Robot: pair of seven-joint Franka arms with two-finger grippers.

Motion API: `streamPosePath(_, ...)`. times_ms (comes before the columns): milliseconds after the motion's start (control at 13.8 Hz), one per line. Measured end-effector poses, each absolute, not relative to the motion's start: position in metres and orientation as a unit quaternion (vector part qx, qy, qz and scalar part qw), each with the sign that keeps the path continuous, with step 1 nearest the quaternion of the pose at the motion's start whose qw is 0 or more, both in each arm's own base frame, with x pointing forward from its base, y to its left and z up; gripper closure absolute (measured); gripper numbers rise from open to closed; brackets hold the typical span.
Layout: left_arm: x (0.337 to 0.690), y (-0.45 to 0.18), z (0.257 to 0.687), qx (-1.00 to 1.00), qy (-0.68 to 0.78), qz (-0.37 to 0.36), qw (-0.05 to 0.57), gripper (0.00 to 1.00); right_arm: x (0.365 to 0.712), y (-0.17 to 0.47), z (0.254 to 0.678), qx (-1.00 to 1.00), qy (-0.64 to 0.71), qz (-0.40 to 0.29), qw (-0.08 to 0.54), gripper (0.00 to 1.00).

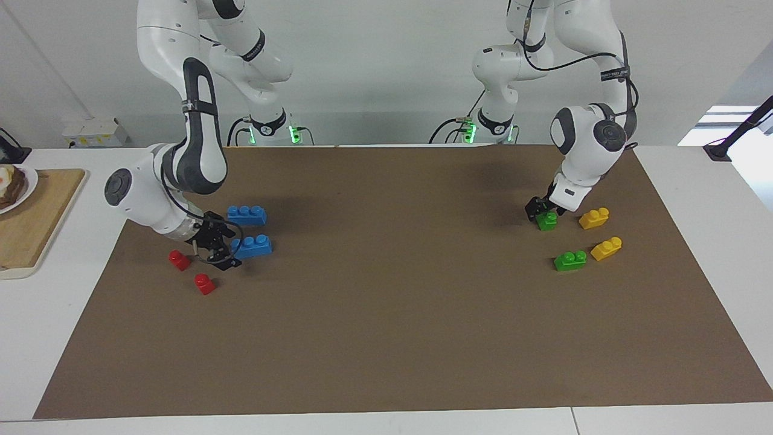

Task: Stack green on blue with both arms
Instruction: 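Grasp the green brick with the left gripper while the right gripper reaches blue, then lift the blue brick with the right gripper and carry it toward center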

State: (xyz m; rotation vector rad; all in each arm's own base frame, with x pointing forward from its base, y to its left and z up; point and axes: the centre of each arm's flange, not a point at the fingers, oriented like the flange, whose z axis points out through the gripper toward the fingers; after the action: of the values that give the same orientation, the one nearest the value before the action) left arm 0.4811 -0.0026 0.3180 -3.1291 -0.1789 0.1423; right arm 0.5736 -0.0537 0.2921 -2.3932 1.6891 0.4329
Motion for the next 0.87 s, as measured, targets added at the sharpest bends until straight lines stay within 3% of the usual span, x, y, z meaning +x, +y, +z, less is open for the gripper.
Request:
streamPosePath(217, 0.4811, -0.0025, 0.318, -0.997, -0.057, 0.045, 0.002, 0.1, 0.5746, -0.0543, 0.2903, -0.805, 0.569, 0.142, 0.091, 0.09)
streamPosePath(289, 0.481, -0.0025, 0.3179, -0.997, -0.057, 0.045, 0.002, 0.19, 0.5746, -0.0543, 0.2903, -0.804, 0.569, 0.143, 0.091, 0.14)
streamPosePath(505, 0.4807, -0.002, 0.3176, -0.997, -0.058, 0.046, 0.002, 0.2, 0.5747, -0.054, 0.2903, -0.799, 0.574, 0.147, 0.102, 0.5)
streamPosePath(650, 0.4806, -0.0019, 0.3175, -0.997, -0.058, 0.046, 0.002, 0.2, 0.5742, -0.0549, 0.2902, -0.801, 0.57, 0.15, 0.106, 0.66)
streamPosePath(794, 0.4803, -0.0016, 0.317, -0.997, -0.058, 0.047, 0.002, 0.22, 0.5747, -0.0557, 0.2919, -0.804, 0.565, 0.152, 0.108, 0.66)
streamPosePath(866, 0.4801, -0.0015, 0.3168, -0.997, -0.058, 0.047, 0.002, 0.3, 0.5767, -0.0554, 0.2961, -0.804, 0.564, 0.154, 0.109, 0.66)
